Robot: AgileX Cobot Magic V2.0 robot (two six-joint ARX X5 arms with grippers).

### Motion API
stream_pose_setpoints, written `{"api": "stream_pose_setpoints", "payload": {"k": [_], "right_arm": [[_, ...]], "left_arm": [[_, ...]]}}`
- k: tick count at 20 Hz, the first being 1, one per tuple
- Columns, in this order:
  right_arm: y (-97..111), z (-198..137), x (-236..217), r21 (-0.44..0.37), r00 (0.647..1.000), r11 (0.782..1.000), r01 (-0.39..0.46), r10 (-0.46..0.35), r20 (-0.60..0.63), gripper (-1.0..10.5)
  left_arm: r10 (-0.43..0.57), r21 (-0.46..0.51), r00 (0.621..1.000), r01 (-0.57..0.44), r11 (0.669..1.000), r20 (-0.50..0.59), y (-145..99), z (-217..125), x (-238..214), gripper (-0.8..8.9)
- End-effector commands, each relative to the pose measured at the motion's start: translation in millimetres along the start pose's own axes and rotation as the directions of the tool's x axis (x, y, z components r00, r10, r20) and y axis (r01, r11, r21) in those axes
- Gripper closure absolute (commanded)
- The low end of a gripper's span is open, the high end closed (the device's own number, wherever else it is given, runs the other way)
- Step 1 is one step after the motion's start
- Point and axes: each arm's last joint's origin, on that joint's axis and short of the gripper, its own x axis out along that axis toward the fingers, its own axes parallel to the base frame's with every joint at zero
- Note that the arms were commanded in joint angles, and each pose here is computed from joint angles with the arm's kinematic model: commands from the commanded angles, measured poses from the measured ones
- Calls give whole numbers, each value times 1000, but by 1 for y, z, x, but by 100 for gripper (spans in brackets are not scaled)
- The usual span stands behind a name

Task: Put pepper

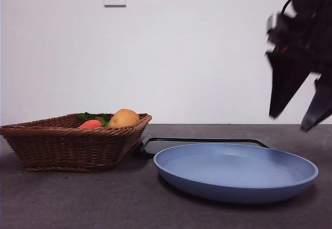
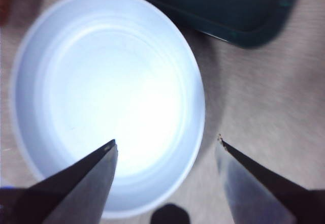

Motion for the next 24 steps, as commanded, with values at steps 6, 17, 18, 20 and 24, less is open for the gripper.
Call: {"api": "stream_pose_setpoints", "payload": {"k": [6, 17, 18, 20, 24], "right_arm": [[-11, 12, 37, -15, 996, 998, 65, -66, -67, 641], [-18, 11, 64, 1, 989, 999, 46, -45, -139, 779], [-18, 11, 64, -1, 990, 999, 46, -45, -136, 852], [-18, 12, 64, -2, 990, 999, 46, -46, -134, 940], [-17, 13, 58, -4, 993, 999, 46, -46, -112, 941]], "left_arm": [[-6, 24, 1000, 5, 1000, 20, -1, 5, -2, 471], [-5, 23, 1000, 5, 1000, 19, -1, 5, -2, 471], [-5, 24, 1000, 4, 1000, 20, -1, 5, -2, 471], [-5, 23, 1000, 4, 1000, 19, -1, 5, -2, 471], [-3, 13, 1000, 3, 1000, 15, 0, 5, -1, 471]]}}
